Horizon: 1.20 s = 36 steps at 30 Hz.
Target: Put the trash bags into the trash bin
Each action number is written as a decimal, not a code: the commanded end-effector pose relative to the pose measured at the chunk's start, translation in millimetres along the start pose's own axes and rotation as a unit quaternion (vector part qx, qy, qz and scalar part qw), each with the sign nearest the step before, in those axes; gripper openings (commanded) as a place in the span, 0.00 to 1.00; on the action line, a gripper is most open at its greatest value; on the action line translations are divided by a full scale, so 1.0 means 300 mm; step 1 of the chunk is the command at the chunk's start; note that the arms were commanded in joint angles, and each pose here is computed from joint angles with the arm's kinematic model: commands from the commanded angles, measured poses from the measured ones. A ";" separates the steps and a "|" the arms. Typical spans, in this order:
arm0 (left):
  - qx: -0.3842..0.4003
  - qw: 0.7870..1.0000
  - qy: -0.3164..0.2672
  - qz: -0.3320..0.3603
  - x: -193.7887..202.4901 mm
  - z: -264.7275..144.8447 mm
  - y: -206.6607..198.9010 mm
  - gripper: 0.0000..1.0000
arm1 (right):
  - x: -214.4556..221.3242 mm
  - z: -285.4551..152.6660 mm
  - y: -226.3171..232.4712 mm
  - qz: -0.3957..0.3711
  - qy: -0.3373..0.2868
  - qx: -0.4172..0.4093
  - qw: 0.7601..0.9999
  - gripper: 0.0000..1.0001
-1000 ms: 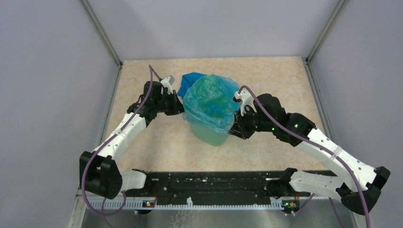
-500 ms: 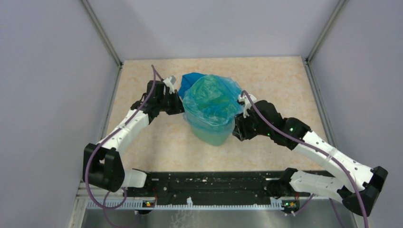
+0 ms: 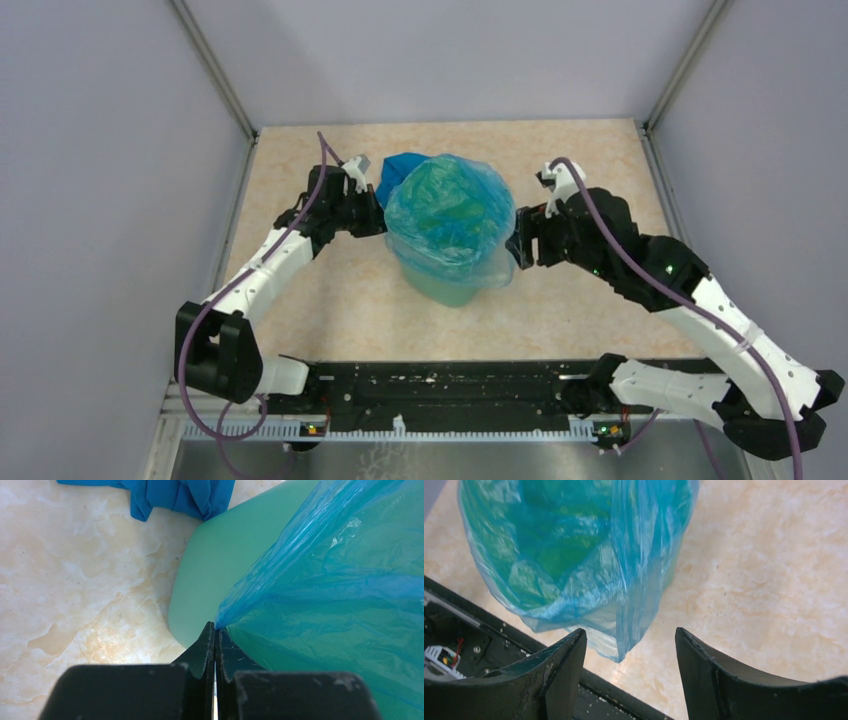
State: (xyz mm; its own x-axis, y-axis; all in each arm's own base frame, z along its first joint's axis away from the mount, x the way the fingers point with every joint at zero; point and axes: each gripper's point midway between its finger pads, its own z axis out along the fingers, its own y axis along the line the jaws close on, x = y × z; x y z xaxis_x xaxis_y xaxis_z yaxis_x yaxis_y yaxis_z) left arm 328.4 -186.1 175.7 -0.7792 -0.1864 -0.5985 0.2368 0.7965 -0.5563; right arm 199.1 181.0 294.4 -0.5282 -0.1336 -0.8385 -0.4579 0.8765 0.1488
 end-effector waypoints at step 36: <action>0.018 0.999 -0.039 0.033 -0.122 -0.010 -0.058 0.00 | -0.327 0.301 -0.022 -0.165 -0.001 0.218 0.962 0.42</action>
State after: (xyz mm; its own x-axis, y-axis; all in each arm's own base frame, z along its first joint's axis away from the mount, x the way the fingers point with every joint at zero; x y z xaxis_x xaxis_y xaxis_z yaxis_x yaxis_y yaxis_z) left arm 339.7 -189.2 189.7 -0.7588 -0.1852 -0.6245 0.2598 0.7931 -0.5509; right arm 314.0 236.3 303.1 -0.4430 -0.4581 -0.7707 -0.3222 0.8835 -0.3400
